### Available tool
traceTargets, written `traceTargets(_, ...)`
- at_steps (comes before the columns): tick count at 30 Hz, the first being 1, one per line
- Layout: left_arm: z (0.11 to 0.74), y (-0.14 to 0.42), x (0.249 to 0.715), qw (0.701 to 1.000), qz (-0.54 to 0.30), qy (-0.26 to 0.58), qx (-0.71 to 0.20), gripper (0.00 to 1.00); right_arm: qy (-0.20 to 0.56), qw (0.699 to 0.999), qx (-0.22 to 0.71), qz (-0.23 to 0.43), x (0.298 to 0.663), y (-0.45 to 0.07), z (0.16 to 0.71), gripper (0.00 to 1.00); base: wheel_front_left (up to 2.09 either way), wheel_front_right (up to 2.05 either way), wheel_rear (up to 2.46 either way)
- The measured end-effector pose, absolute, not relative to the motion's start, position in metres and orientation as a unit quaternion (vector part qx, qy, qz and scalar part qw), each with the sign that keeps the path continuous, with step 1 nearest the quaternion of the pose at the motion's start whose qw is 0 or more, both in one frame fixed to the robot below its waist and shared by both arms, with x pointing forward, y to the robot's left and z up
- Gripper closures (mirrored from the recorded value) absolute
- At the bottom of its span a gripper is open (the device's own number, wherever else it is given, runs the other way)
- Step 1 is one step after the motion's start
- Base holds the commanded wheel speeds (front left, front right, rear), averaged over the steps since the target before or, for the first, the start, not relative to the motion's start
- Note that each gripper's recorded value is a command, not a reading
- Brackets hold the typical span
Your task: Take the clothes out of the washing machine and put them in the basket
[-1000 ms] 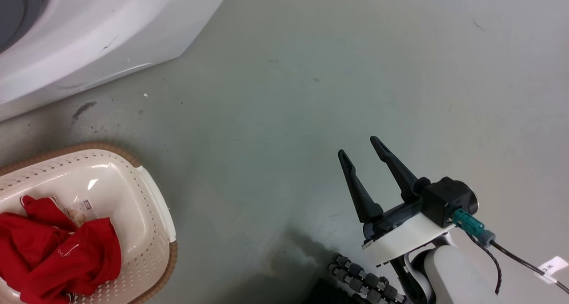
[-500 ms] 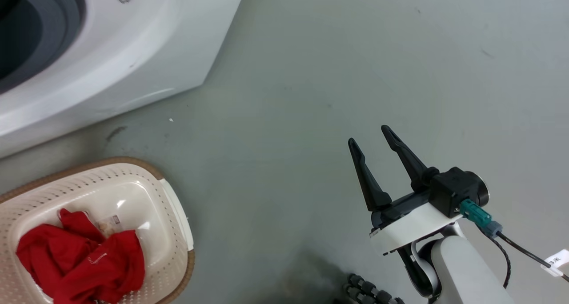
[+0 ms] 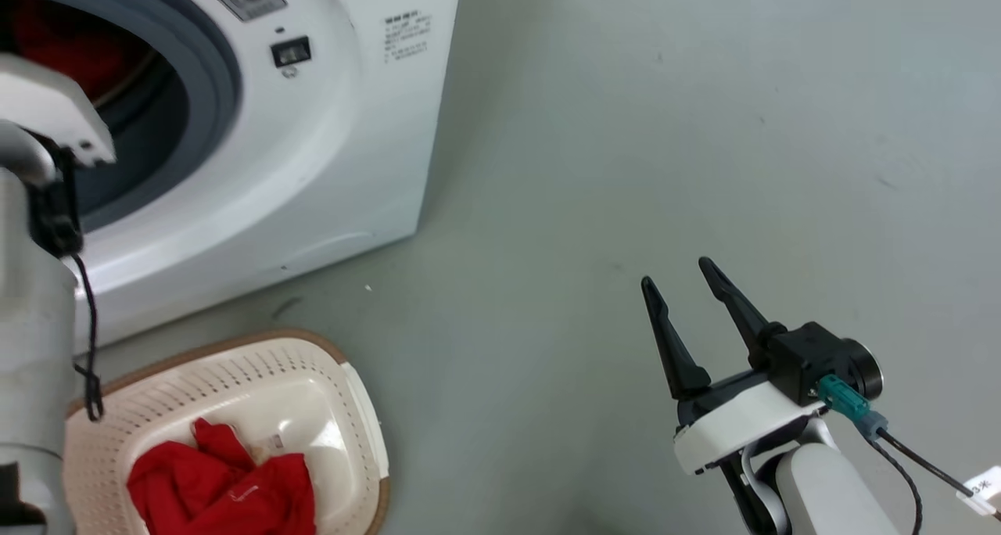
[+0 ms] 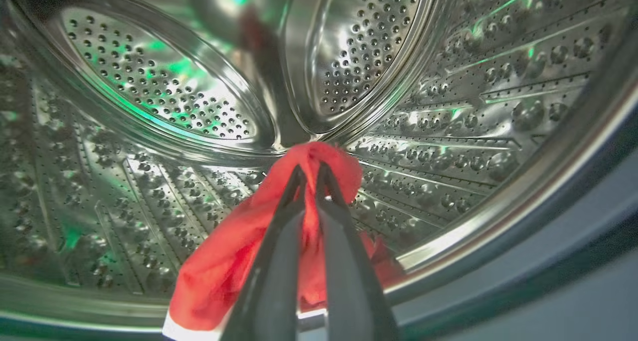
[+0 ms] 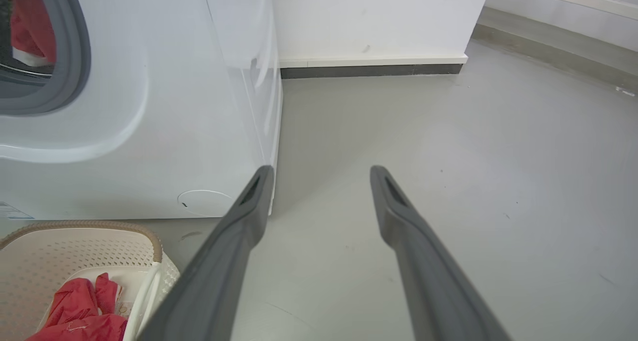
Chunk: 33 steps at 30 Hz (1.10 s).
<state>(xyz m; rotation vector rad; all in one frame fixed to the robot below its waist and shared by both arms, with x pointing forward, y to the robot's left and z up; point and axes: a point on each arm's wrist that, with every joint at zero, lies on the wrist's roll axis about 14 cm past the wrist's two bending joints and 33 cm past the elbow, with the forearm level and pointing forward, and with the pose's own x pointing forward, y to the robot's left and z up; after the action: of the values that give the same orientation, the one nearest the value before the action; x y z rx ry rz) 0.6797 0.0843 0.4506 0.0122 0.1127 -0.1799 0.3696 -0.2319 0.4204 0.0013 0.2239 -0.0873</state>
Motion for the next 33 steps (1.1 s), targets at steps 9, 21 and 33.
traceTargets(9,0.496,0.098,0.629,0.996,-0.092,0.014,-0.002,1.0,0.082,0.996,0.005,-0.035,0.355,-0.223,0.449,0.0,0.0,0.0,0.0)
traceTargets(21,0.571,0.116,0.564,0.993,-0.1,-0.055,0.007,1.0,0.037,0.999,0.001,-0.012,0.335,-0.205,0.486,0.0,0.0,0.0,0.0)
traceTargets(33,0.647,0.127,0.493,0.981,-0.111,-0.162,0.002,1.0,0.005,1.0,-0.005,0.017,0.323,-0.186,0.513,0.0,0.0,0.0,0.0)
